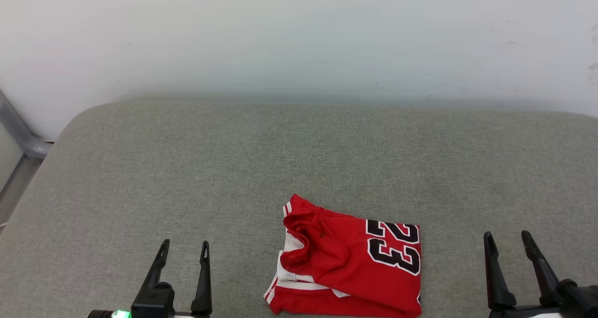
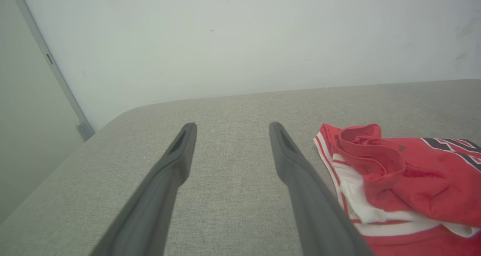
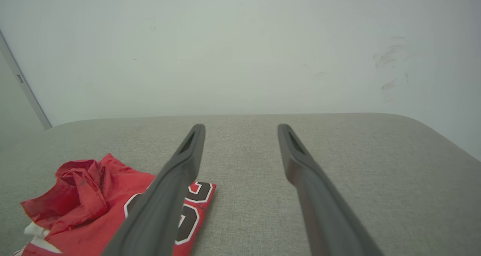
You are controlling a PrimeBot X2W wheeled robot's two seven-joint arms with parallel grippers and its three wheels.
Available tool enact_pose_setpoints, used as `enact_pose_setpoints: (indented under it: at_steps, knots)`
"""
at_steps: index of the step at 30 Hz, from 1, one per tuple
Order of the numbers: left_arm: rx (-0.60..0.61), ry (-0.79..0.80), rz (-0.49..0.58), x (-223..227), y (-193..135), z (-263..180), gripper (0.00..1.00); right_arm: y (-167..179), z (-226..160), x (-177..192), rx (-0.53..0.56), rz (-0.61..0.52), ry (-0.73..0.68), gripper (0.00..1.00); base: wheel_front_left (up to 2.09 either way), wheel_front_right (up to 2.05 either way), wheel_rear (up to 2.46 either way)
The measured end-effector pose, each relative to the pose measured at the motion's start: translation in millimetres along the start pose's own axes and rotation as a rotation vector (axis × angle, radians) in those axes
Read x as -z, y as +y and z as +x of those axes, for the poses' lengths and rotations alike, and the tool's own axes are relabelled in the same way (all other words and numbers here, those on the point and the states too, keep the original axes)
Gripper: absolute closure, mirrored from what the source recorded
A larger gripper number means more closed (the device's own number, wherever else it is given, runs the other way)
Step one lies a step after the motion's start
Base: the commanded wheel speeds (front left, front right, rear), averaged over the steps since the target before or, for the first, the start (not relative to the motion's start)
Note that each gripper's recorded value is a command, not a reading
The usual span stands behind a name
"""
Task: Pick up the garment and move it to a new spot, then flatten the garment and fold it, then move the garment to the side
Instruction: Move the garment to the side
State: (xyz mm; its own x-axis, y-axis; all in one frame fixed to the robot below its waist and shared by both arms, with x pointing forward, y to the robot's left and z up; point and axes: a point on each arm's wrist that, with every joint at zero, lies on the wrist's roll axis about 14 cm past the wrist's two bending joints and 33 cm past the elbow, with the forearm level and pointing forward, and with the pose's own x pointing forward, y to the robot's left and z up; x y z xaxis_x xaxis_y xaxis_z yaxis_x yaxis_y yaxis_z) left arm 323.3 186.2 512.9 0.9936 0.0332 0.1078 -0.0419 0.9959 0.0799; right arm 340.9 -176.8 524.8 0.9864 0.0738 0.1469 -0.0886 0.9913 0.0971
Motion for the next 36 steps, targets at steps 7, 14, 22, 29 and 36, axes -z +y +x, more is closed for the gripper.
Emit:
enact_pose_setpoints:
  at_steps: [7,14,22,29,36]
  knots:
    - [-0.003,0.001,0.0,0,1,0,0.0,7,3,-2,-0.021,-0.007,-0.008,0.0,0.0,0.0,0.0]
    - [-0.002,0.002,-0.001,1,1,3,0.0,-6,42,-47,-0.042,-0.074,-0.145,0.0,0.0,0.0,0.0]
    - [-0.003,0.019,0.003,6,2,6,0.0,-14,101,-72,-0.139,-0.108,-0.033,0.0,0.0,0.0,0.0]
    - [-0.01,0.027,0.004,8,4,13,0.0,-2,106,-5,-0.243,-0.018,0.427,0.0,0.0,0.0,0.0]
    - [-0.018,0.036,-0.002,11,4,19,0.0,19,72,68,-0.323,0.111,0.823,0.0,0.0,0.0,0.0]
